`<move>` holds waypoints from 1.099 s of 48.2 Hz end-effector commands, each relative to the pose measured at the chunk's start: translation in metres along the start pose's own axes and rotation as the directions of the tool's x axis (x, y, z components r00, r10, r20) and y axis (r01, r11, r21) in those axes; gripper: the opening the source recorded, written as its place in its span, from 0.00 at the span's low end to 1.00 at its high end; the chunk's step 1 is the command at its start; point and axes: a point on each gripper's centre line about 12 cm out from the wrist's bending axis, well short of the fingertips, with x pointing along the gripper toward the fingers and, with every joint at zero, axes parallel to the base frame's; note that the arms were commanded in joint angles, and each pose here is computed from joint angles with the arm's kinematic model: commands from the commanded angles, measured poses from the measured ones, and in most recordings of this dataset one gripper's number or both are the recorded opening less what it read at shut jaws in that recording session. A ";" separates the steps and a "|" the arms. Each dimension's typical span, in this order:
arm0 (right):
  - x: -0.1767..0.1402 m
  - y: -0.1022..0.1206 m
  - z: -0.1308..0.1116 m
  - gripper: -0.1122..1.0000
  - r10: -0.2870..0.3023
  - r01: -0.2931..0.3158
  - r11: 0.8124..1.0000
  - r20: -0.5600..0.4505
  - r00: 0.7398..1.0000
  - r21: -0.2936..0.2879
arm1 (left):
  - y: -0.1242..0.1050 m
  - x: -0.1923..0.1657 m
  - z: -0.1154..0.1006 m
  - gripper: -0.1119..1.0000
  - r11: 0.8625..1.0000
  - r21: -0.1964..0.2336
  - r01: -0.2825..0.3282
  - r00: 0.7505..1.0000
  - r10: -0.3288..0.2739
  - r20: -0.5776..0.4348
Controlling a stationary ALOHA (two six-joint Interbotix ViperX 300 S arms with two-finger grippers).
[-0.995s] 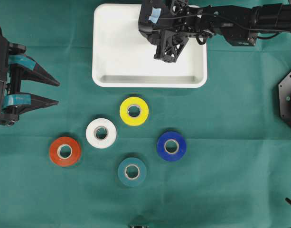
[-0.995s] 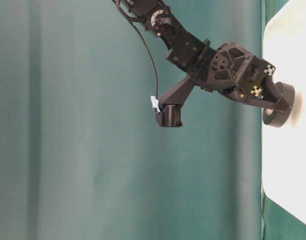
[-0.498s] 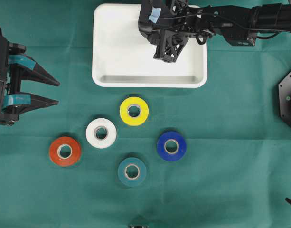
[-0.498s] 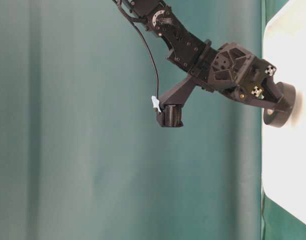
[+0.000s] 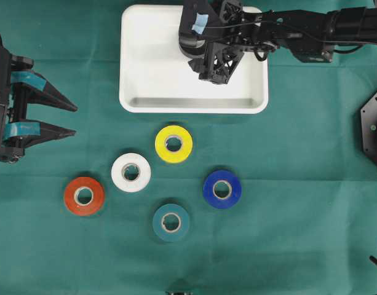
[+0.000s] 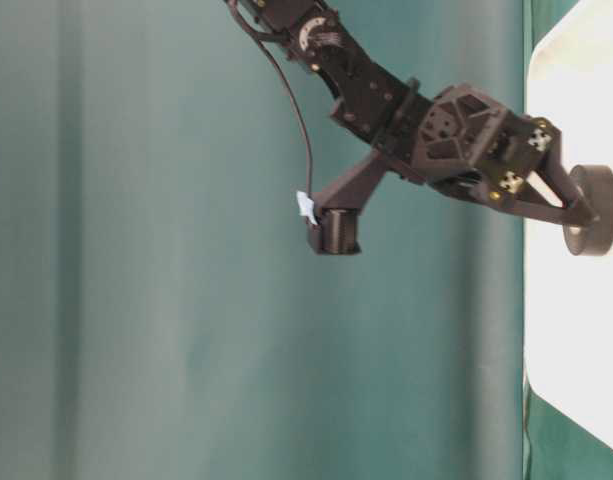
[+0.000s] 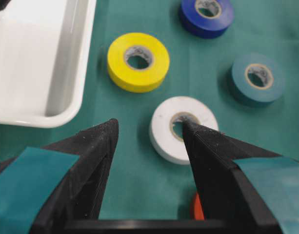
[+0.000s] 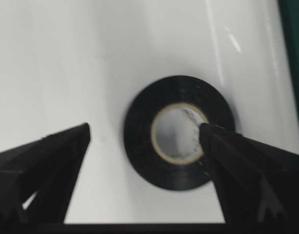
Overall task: Put the tape alternately from left to right into the white case.
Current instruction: 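Release the black roll in the tray and retract the right gripper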
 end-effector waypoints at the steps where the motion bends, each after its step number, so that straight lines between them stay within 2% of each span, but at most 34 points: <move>1: -0.027 -0.002 0.017 0.65 -0.004 0.004 1.000 0.072 0.997 0.000 | -0.002 -0.001 0.005 0.62 1.000 -0.001 0.007 1.000 -0.007 0.019; 8: -0.056 -0.002 0.006 0.64 -0.004 0.004 1.000 0.099 0.995 0.002 | -0.002 -0.001 0.005 0.62 1.000 -0.001 0.007 1.000 -0.007 0.019; 32: -0.129 0.000 -0.071 0.64 0.005 -0.007 1.000 0.188 0.982 0.009 | -0.002 -0.001 0.004 0.62 1.000 -0.001 0.007 1.000 -0.007 0.017; 45: -0.144 0.002 -0.080 0.64 0.015 -0.018 1.000 0.285 0.958 0.008 | -0.002 -0.001 0.004 0.62 1.000 -0.001 0.006 1.000 -0.006 0.016; 53: -0.144 0.017 -0.081 0.64 0.060 -0.052 0.998 0.296 0.953 -0.035 | -0.002 -0.001 0.004 0.62 1.000 -0.001 0.006 1.000 -0.006 0.014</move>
